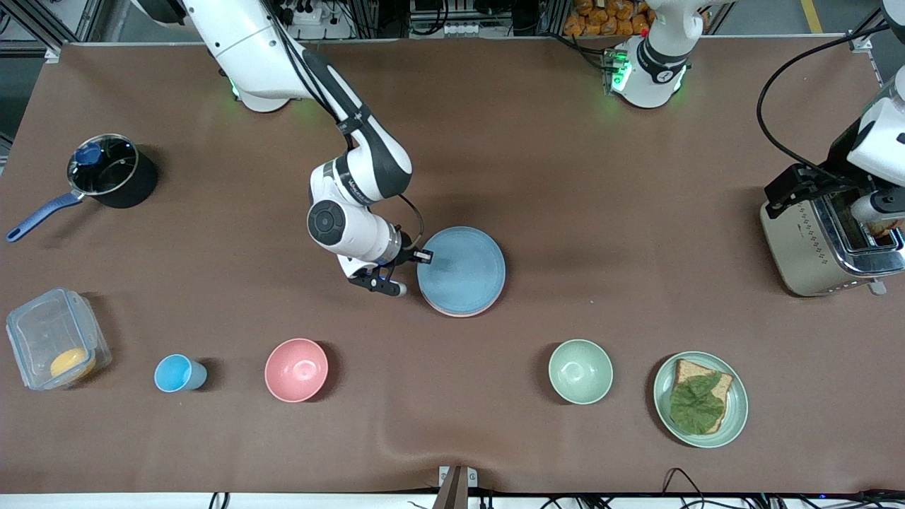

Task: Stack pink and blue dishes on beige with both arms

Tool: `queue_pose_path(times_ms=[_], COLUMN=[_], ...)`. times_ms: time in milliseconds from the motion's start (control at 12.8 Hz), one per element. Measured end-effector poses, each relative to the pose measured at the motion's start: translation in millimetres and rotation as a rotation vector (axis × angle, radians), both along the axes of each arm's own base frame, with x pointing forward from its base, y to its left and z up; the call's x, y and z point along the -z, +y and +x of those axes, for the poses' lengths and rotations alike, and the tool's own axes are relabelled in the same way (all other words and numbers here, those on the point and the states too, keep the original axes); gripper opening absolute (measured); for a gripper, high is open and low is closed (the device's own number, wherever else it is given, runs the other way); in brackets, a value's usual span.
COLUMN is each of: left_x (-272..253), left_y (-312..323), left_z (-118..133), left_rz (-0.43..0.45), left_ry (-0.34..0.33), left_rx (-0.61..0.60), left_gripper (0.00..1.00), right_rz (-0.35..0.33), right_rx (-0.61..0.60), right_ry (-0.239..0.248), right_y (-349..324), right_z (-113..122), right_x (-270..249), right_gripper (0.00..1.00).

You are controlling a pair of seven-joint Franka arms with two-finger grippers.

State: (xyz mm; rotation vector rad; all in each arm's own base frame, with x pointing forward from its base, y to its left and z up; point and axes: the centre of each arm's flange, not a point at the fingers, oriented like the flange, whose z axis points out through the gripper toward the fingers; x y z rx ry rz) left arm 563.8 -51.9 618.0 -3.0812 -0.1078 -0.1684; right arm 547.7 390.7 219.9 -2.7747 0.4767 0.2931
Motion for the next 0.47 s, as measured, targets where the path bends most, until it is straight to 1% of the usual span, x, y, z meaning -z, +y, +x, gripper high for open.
queue_pose_path(times_ms=[157, 235, 391, 470], left_x=[1, -1, -8, -10], left_y=[-1, 1, 3, 3], left_z=[-2, -3, -7, -9], left_rz=[0.001, 0.0, 0.001, 0.002], left_ry=[0.015, 0.019, 0.027, 0.032], left_rx=[0.001, -0.003, -0.009, -0.01], left_gripper=[1.0, 1.0, 1.0, 1.0], right_rz=[-0.001, 0.001, -0.013, -0.03], right_rx=[0.027, 0.032, 0.017, -0.02], right_ry=[0.004, -0.001, 0.024, 0.037], right_y=[2, 0, -20, -46], right_z=[1, 5, 17, 28], right_x=[-2, -7, -30, -48], right_gripper=[0.36, 0.45, 0.69, 0.8])
